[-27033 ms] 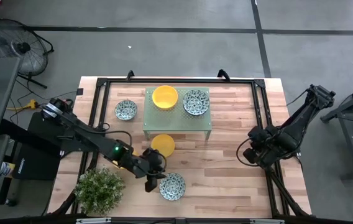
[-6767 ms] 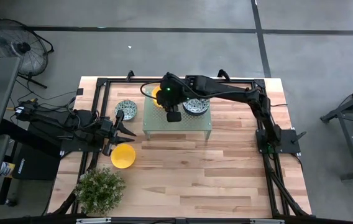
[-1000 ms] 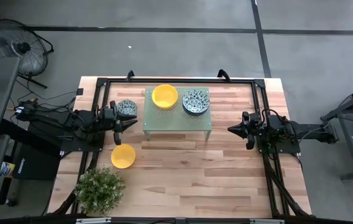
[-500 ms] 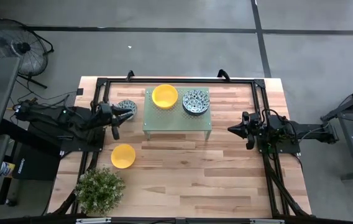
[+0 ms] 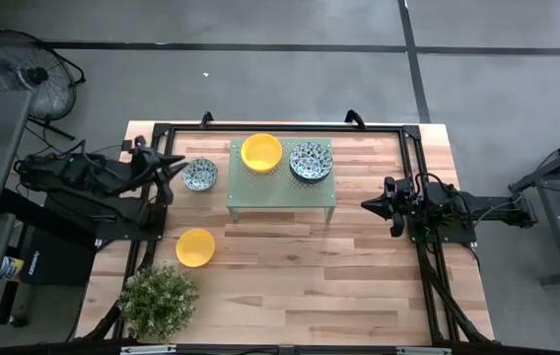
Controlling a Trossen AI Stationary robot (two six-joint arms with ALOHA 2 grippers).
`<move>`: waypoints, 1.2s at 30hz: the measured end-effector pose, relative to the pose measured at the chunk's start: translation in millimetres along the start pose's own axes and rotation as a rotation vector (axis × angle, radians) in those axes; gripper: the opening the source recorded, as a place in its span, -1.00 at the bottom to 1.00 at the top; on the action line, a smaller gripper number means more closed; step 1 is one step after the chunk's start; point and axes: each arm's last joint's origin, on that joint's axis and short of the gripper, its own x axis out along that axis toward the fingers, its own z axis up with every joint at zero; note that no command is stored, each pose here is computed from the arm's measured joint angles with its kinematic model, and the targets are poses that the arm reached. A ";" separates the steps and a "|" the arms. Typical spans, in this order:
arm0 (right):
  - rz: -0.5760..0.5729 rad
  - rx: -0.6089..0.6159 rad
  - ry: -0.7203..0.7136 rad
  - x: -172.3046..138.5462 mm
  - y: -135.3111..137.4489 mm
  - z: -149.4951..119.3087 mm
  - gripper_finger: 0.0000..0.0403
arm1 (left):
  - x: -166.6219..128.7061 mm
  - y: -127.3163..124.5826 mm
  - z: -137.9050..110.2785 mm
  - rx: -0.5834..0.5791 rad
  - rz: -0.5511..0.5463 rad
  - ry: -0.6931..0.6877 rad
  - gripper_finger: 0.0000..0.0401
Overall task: Pick & Place Mini bowls
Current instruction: Stack the blue bowl on top of the blue bowls on the shelf
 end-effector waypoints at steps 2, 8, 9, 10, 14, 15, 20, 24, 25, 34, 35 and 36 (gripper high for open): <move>0.000 0.000 0.000 0.0 0.0 0.0 -1.00 | -4.2 4.3 3.2 0.009 0.021 0.003 -0.59; 0.000 0.000 -0.001 0.0 0.0 0.0 -1.00 | -13.3 11.2 13.5 0.010 0.020 -0.011 -0.59; 0.000 0.000 -0.001 0.0 0.0 0.0 -1.00 | -12.6 10.0 14.8 0.016 0.015 -0.013 -0.59; 0.000 0.000 -0.001 0.0 0.0 0.1 -1.00 | -11.3 8.0 16.6 0.022 0.009 -0.019 -0.59; 0.000 0.000 -0.001 0.0 0.0 0.1 -1.00 | -3.9 -2.8 22.9 0.073 -0.030 -0.028 -0.59; 0.000 0.000 -0.001 0.0 0.0 0.1 -1.00 | -1.6 -6.2 24.7 0.088 -0.044 -0.030 -0.59; 0.000 0.000 -0.001 0.0 0.0 0.1 -1.00 | 7.1 -16.2 32.8 0.136 -0.081 -0.058 -0.59; 0.000 0.000 -0.001 0.0 0.1 0.1 -1.00 | 17.0 -18.6 46.2 0.134 -0.126 -0.129 -0.59; 0.000 0.000 -0.001 0.0 0.0 0.1 -1.00 | 20.5 -18.9 50.1 0.142 -0.144 -0.152 -0.59; 0.000 0.000 -0.002 0.0 0.1 0.1 -1.00 | 72.0 -1.6 60.8 0.159 -0.233 -0.125 -0.59; 0.000 0.000 -0.002 0.0 0.1 0.1 -1.00 | 76.3 2.8 60.7 0.147 -0.242 -0.116 -0.59; 0.000 0.000 -0.002 0.0 0.1 0.1 -1.00 | 79.8 8.6 60.8 0.134 -0.245 -0.097 -0.59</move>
